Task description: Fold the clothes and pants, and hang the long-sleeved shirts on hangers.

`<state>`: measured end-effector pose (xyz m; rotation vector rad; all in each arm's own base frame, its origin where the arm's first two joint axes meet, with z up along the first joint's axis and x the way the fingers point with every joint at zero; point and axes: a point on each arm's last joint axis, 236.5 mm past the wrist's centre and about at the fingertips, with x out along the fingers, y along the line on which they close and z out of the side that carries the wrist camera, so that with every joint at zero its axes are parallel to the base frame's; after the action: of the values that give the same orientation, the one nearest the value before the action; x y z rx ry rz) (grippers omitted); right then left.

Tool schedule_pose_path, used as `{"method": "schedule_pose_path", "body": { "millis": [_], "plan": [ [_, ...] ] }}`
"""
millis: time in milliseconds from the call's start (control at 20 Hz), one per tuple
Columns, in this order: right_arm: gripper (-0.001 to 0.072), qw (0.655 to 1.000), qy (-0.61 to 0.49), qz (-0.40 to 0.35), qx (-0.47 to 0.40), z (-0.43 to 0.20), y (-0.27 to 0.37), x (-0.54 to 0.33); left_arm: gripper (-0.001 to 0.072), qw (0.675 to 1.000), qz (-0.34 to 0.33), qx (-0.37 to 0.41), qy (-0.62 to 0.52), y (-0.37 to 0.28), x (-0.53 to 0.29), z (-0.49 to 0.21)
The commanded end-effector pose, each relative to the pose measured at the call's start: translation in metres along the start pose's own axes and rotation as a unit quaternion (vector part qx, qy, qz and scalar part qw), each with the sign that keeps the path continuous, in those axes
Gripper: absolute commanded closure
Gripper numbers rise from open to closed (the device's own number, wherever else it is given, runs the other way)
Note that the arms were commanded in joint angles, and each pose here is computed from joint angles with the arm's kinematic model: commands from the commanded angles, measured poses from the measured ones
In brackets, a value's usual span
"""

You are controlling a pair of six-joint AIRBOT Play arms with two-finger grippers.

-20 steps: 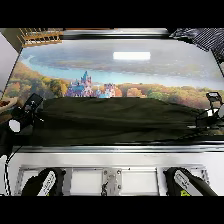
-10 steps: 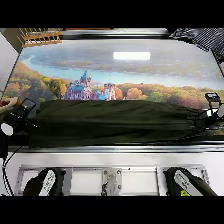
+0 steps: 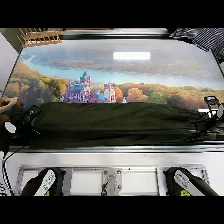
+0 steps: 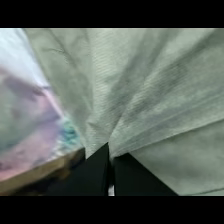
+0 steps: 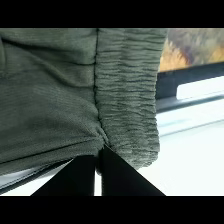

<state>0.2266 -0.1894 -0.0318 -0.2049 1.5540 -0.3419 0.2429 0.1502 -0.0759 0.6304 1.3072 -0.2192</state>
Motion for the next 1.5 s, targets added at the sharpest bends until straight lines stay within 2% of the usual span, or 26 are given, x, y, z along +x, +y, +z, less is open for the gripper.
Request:
{"method": "schedule_pose_path", "body": {
  "millis": [0,100,300,450,1150,1450],
  "plan": [
    [0.0678,0.999,0.047,0.0,-0.009,-0.017,0.001,0.009,0.0701,0.998,-0.046,0.006,0.032,-0.02,0.005,-0.015],
    [0.0678,0.998,0.062,-0.003,-0.014,-0.022,0.0,0.011,0.0702,0.998,-0.049,0.014,0.046,-0.023,-0.001,-0.022],
    [0.0678,0.998,0.054,-0.013,-0.013,-0.022,-0.005,0.006,0.0702,0.999,0.05,0.008,-0.011,0.012,-0.038,-0.002],
    [0.0677,0.999,0.046,-0.019,-0.009,-0.022,-0.008,0.0,0.0702,0.998,0.065,0.014,-0.016,0.01,-0.058,-0.005],
    [0.0678,0.992,0.123,-0.014,-0.014,-0.065,0.004,0.017,0.0702,0.995,-0.062,0.037,0.065,-0.032,-0.018,-0.034],
    [0.0664,0.992,0.125,-0.015,-0.016,-0.066,0.004,0.018,0.07,0.988,-0.122,0.035,0.093,-0.056,-0.013,-0.046]
  ]
}}
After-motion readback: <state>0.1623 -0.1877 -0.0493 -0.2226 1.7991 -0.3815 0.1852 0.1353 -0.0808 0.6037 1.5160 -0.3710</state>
